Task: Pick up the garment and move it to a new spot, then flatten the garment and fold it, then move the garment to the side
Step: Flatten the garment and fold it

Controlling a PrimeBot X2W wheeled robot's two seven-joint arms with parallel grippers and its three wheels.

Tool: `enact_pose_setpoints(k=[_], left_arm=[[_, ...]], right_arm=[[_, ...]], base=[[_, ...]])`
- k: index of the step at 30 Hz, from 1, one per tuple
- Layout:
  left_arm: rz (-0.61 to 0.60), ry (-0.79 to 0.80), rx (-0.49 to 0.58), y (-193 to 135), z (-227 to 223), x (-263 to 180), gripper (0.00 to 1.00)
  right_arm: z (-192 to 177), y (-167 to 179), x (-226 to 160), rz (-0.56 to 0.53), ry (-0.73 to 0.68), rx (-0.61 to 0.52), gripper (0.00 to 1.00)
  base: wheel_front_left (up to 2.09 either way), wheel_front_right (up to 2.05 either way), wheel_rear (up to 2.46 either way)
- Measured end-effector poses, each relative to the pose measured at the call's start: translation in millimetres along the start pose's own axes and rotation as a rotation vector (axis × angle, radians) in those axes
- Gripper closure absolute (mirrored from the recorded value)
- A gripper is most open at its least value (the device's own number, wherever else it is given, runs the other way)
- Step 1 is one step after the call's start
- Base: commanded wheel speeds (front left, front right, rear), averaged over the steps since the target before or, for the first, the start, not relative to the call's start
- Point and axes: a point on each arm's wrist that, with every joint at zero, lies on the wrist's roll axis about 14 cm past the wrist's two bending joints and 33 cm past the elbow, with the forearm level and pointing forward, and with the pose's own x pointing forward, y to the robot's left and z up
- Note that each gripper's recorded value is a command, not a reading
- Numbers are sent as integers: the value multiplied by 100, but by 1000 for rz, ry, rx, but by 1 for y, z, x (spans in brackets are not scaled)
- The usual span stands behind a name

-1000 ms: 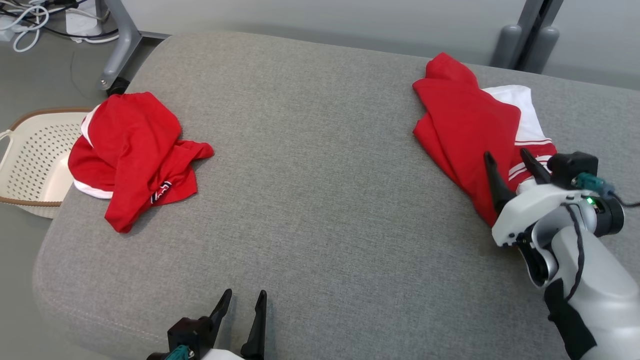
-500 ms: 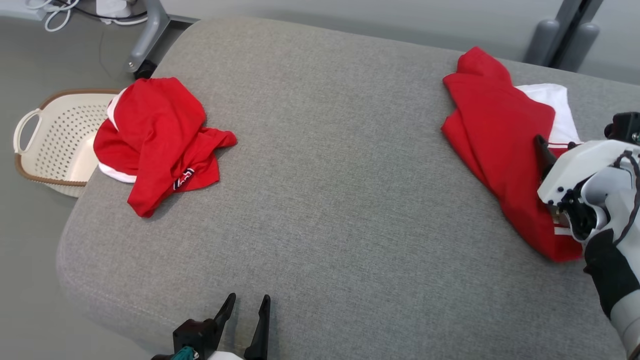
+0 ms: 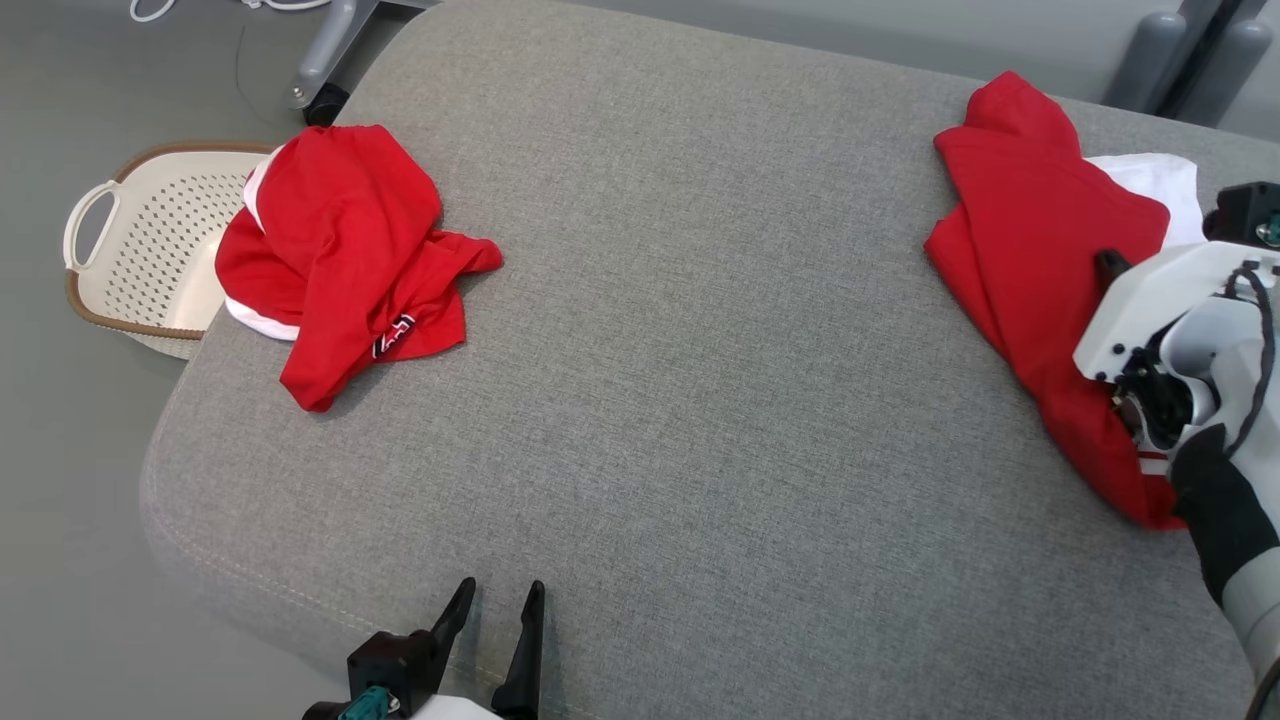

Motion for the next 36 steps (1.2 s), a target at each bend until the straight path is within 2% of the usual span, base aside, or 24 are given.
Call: enact_pose_setpoints(k=[9, 15, 16, 17, 18, 22, 26, 30, 31, 36], left_arm=[[-18, -15, -2, -5, 4, 2, 0], [-37, -45, -5, -10, 13, 4, 0], [-40, -57, -1, -10, 17, 4, 0], [-44, -73, -2, -11, 21, 4, 0], [-48, -91, 0, -12, 26, 5, 0], [-62, -142, 15, -15, 40, 2, 0], [-100, -196, 28, -25, 56, 5, 0], [-148, -235, 52, -39, 69, 9, 0], [-168, -239, 60, -45, 70, 10, 0], [-222, -238, 84, -61, 70, 13, 0]], right_arm=[[32, 28, -9, 69, -131, -38, 100], [53, 95, -28, 241, -267, -89, 100], [57, 107, -35, 277, -302, -105, 94], [61, 117, -42, 309, -341, -129, 56], [65, 124, -51, 334, -387, -154, 0], [62, 120, -78, 350, -480, -214, 0], [52, 93, -101, 285, -507, -246, 0], [47, 51, -129, 170, -551, -205, 0], [38, 31, -145, 110, -567, -184, 0], [1, -18, -182, -54, -564, -131, 0]], base=[[0, 0, 0], [0, 0, 0], [0, 0, 0], [0, 0, 0], [0, 0, 0], [0, 0, 0], [0, 0, 0], [0, 0, 0], [0, 0, 0], [0, 0, 0]])
